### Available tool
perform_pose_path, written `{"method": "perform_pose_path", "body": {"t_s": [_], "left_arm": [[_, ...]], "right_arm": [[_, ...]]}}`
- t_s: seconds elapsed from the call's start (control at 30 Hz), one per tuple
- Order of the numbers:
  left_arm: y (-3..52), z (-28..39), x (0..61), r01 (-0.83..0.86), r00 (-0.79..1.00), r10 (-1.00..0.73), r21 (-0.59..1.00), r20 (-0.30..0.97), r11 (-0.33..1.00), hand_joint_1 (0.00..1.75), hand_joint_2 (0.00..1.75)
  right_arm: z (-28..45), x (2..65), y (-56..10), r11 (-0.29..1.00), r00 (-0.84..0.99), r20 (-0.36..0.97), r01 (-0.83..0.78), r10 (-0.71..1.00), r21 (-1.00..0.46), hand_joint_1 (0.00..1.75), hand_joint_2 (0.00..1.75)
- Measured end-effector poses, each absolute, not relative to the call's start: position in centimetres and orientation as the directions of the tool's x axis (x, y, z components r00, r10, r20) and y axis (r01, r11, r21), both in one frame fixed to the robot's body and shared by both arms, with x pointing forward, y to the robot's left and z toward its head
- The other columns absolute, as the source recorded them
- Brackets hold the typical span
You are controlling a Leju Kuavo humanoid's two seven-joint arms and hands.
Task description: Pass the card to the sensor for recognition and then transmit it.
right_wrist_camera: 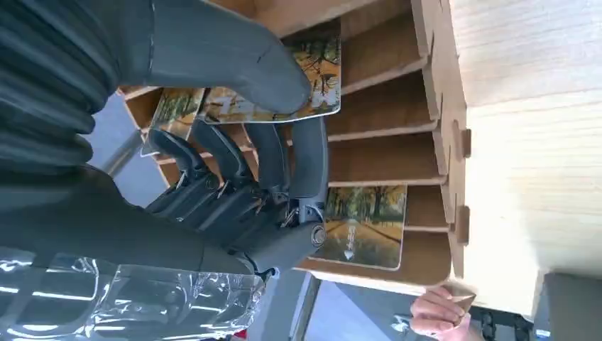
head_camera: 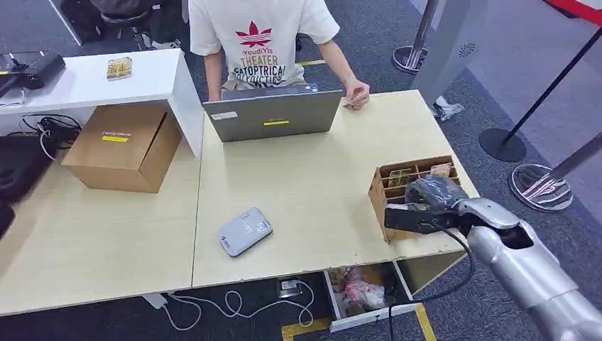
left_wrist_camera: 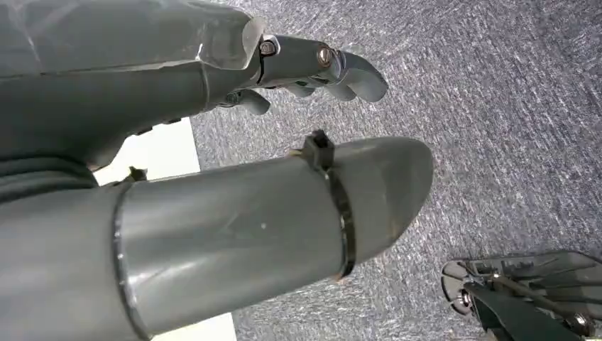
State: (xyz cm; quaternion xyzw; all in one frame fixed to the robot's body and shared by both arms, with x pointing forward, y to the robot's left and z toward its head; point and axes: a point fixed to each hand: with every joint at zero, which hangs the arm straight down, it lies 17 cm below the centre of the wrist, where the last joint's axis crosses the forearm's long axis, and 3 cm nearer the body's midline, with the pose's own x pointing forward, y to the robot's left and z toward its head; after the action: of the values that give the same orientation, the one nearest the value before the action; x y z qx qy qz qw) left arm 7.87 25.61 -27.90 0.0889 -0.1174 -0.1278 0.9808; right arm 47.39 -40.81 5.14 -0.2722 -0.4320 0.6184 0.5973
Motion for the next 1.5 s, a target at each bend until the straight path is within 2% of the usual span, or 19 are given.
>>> {"method": "perform_pose_path", "body": {"t_s": [0.4, 0.77, 1.23, 1.5], "left_arm": [[25.6, -27.9, 7.9, 0.232, 0.939, -0.274, 0.203, 0.209, 0.951, 0.0, 0.0], [25.4, -27.8, 8.4, 0.226, 0.938, -0.269, 0.201, 0.217, 0.953, 0.0, 0.0], [25.0, -27.7, 8.9, 0.224, 0.938, -0.266, 0.198, 0.223, 0.954, 0.0, 0.0], [25.0, -27.7, 8.9, 0.224, 0.938, -0.266, 0.196, 0.223, 0.955, 0.0, 0.0]], "right_arm": [[8.6, 49.6, -40.2, 0.095, -0.172, 0.194, -0.459, 0.966, -0.883, 1.75, 1.75], [19.0, 56.0, -37.6, 0.116, -0.273, 0.223, -0.361, 0.936, -0.925, 1.75, 1.75], [25.2, 60.6, -32.5, 0.17, -0.332, 0.287, -0.34, 0.899, -0.925, 1.75, 1.75], [25.4, 61.4, -30.8, 0.166, -0.337, 0.293, -0.357, 0.895, -0.919, 1.75, 1.75]]}}
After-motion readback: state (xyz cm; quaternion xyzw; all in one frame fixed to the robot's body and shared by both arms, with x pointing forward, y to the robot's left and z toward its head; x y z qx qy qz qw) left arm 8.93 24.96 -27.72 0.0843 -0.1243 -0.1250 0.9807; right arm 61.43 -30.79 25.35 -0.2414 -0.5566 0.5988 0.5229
